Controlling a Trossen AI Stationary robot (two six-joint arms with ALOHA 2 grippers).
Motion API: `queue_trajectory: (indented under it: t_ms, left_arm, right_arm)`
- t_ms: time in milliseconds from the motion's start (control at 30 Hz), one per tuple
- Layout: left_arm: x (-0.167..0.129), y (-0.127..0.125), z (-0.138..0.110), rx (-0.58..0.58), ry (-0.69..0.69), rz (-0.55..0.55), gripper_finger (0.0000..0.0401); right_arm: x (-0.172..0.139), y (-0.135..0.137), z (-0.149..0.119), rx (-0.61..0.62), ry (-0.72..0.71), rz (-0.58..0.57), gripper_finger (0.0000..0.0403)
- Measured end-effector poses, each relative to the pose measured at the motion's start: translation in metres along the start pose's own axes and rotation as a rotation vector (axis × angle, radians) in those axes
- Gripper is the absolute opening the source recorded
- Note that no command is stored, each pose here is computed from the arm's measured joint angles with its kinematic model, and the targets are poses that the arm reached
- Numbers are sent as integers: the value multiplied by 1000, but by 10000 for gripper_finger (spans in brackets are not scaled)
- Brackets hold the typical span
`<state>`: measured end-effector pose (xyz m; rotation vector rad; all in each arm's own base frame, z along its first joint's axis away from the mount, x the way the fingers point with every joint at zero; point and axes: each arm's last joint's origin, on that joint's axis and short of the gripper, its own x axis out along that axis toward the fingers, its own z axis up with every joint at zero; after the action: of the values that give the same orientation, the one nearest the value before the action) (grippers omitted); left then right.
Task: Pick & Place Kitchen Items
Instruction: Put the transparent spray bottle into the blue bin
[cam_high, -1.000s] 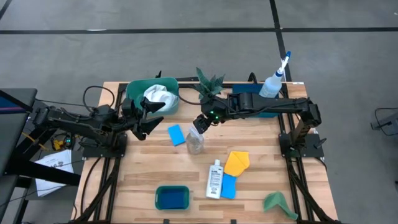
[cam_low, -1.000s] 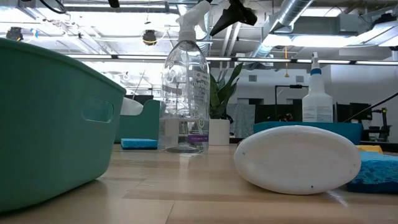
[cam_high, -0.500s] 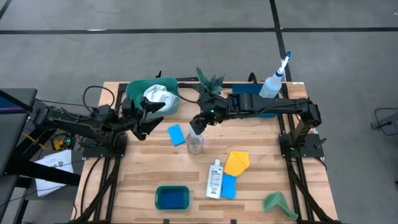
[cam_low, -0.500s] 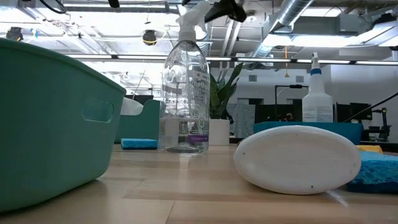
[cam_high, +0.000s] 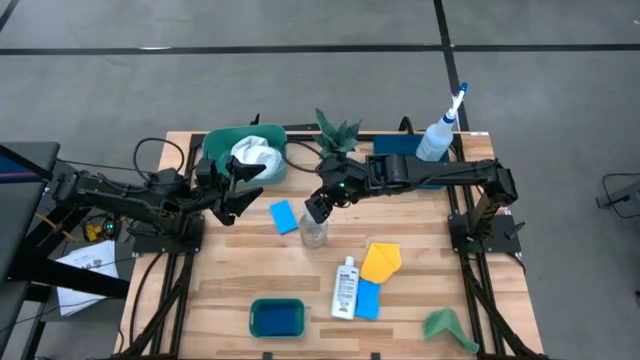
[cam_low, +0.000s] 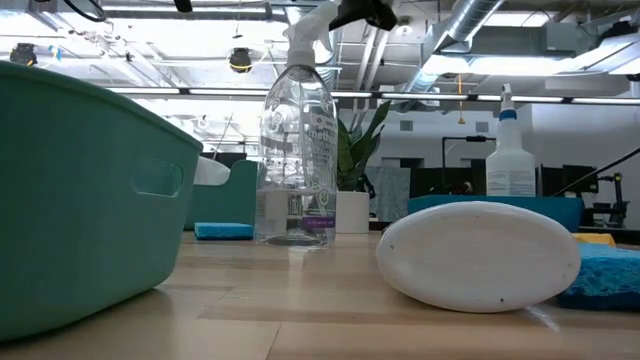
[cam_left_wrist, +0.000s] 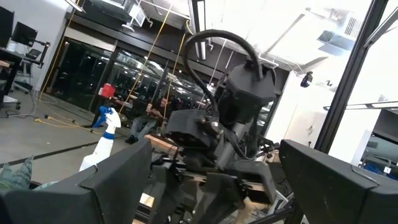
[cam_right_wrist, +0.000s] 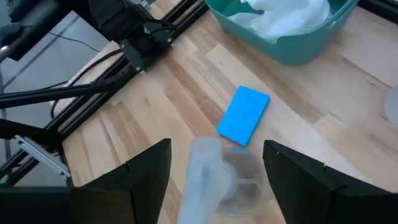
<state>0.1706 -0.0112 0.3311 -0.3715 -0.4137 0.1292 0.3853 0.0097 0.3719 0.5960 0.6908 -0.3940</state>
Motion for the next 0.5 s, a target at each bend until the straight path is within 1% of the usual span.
queue_trajectory:
  t_ms: [100, 167, 267, 333, 500]
  left_arm:
    - [0, 0, 0, 0, 0, 0, 347]
    - [0, 0, 0, 0, 0, 0, 347]
    - [0, 0, 0, 0, 1, 0, 347]
    - [0, 0, 0, 0, 0, 0, 347]
    - [0, 0, 0, 0, 1, 0, 347]
  right_arm:
    - [9, 2, -2, -7, 8, 5, 245]
    - [13, 2, -6, -18, 43, -4, 245]
    - [18, 4, -6, -20, 55, 16, 245]
    - [22, 1, -11, -28, 93, -18, 245]
    - [23, 0, -11, -28, 83, -43, 245]
